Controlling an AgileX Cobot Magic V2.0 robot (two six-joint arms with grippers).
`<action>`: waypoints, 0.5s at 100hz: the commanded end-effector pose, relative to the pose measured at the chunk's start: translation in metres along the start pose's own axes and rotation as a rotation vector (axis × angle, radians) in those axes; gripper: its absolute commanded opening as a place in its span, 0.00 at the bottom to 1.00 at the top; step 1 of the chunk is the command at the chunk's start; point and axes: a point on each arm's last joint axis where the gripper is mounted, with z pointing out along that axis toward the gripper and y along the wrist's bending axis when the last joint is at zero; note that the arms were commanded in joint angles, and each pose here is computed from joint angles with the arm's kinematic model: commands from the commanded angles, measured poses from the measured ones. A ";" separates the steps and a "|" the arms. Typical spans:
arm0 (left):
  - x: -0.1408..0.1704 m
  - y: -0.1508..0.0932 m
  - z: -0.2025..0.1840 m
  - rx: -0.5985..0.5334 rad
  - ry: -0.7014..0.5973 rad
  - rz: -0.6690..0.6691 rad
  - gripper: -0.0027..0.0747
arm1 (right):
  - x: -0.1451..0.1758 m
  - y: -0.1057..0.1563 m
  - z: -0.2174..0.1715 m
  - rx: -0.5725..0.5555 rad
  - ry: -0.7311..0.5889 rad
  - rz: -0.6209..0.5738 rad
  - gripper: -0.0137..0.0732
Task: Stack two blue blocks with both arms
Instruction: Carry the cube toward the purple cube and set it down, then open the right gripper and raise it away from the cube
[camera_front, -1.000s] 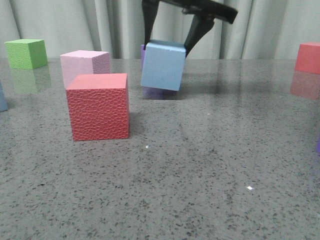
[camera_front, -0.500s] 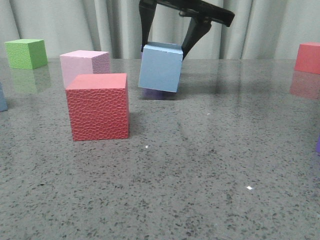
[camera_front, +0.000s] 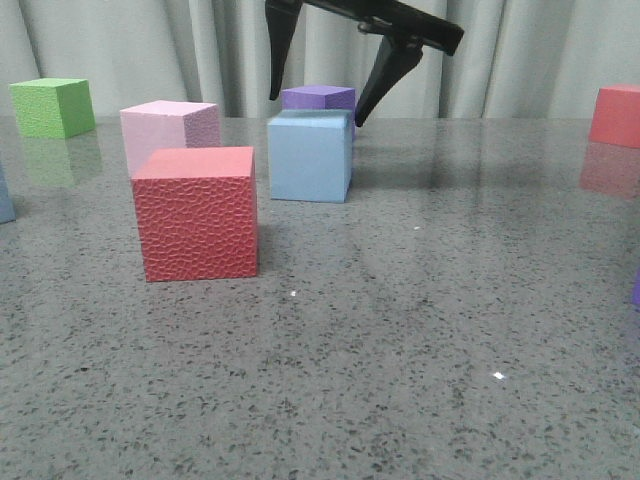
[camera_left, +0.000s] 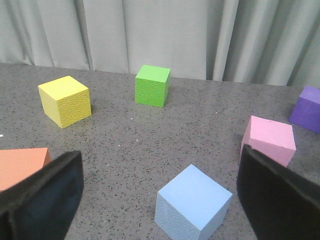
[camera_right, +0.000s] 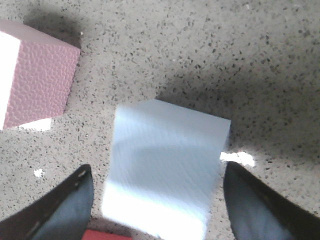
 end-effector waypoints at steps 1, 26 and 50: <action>-0.019 -0.002 -0.003 0.011 -0.110 -0.013 0.81 | 0.001 0.008 -0.039 -0.060 -0.062 -0.013 0.79; -0.019 -0.002 -0.003 0.011 -0.110 -0.013 0.81 | 0.003 0.007 -0.061 -0.046 -0.119 -0.035 0.76; -0.019 -0.002 -0.003 0.011 -0.108 -0.013 0.81 | 0.014 -0.001 -0.090 0.021 -0.153 -0.123 0.72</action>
